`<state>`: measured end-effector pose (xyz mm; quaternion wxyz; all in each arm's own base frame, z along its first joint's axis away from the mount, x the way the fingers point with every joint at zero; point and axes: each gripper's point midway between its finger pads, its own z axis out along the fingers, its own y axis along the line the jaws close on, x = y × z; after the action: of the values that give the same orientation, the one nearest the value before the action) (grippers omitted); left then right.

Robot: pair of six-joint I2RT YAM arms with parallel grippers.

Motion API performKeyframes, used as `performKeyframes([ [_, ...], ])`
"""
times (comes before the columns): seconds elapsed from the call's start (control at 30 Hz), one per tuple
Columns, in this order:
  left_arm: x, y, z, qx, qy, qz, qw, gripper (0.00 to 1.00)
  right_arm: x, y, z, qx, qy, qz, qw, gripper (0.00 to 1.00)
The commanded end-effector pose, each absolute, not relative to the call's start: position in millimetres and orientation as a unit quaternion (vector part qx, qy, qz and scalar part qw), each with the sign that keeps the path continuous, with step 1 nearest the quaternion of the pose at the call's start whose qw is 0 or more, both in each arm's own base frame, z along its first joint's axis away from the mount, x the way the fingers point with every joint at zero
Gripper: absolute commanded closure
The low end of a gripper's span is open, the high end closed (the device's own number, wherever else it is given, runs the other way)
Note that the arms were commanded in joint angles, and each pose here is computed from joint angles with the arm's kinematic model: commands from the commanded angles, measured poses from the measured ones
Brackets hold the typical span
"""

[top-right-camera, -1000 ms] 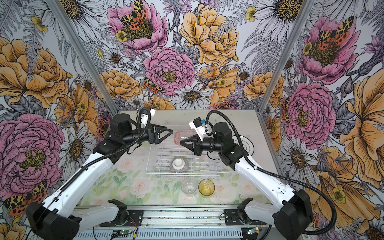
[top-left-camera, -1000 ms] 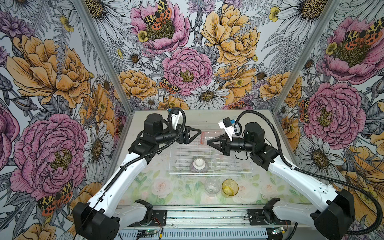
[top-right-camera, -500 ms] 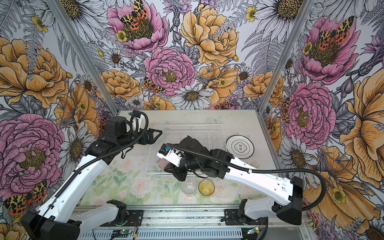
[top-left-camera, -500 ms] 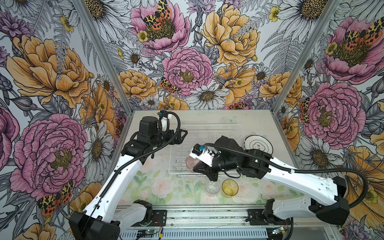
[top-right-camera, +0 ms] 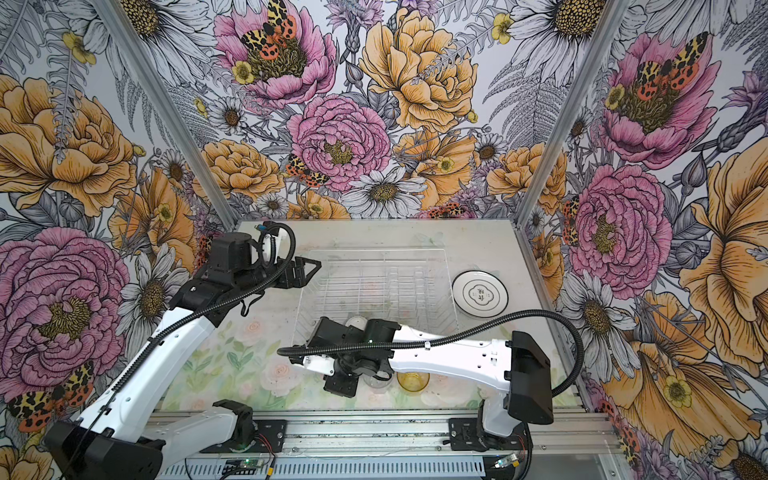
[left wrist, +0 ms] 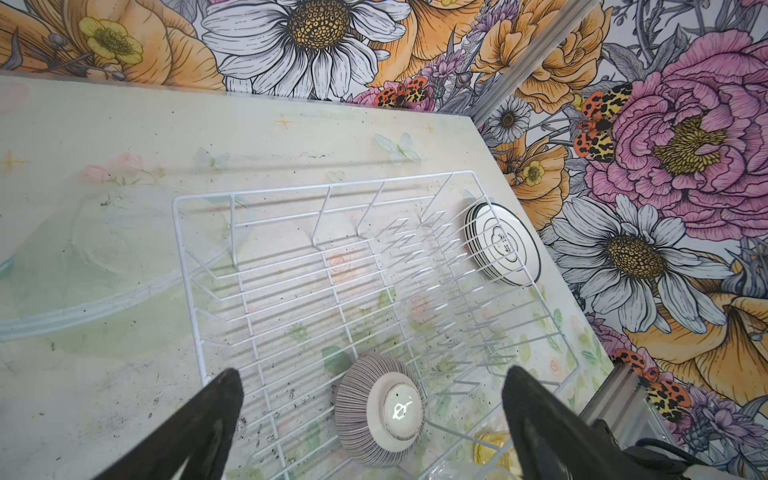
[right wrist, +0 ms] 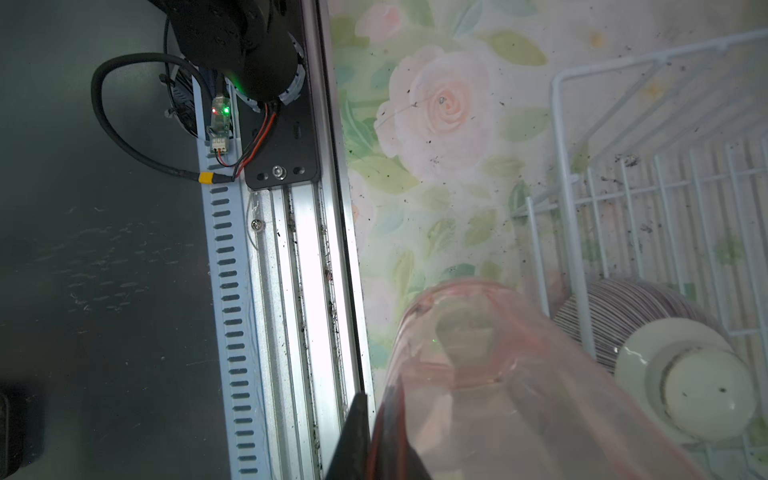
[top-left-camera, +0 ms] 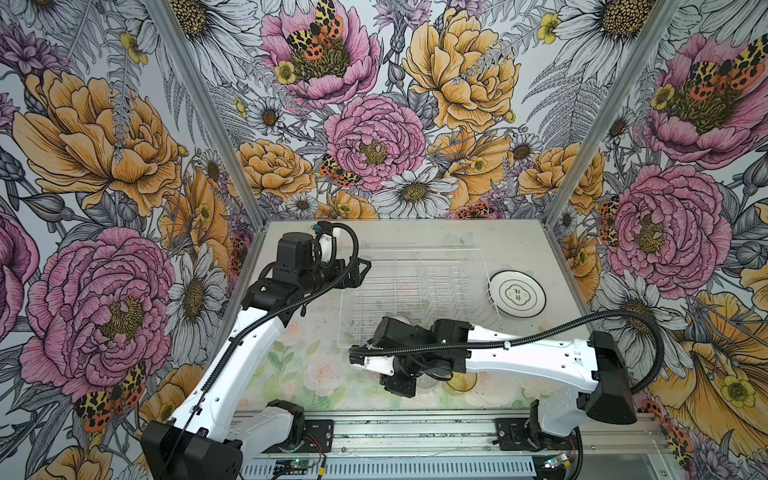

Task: Unload the mixed dishes from the dish rack
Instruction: 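Lower the pink glass toward the table beside the clear glass with the right gripper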

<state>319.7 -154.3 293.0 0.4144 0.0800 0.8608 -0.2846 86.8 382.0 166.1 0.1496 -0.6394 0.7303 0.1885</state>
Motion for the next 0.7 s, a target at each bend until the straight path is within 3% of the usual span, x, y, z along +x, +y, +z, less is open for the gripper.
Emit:
performKeyframes([
  [0.0, 322, -152, 299, 0.087, 0.857, -0.282, 0.422, 0.01, 90, 390, 160, -0.657, 0.721, 0.163, 0.149, 1.00],
  [0.67, 324, -148, 292, 0.089, 0.860, -0.285, 0.414, 0.01, 106, 383, 92, -0.686, 0.722, 0.043, 0.075, 1.00],
])
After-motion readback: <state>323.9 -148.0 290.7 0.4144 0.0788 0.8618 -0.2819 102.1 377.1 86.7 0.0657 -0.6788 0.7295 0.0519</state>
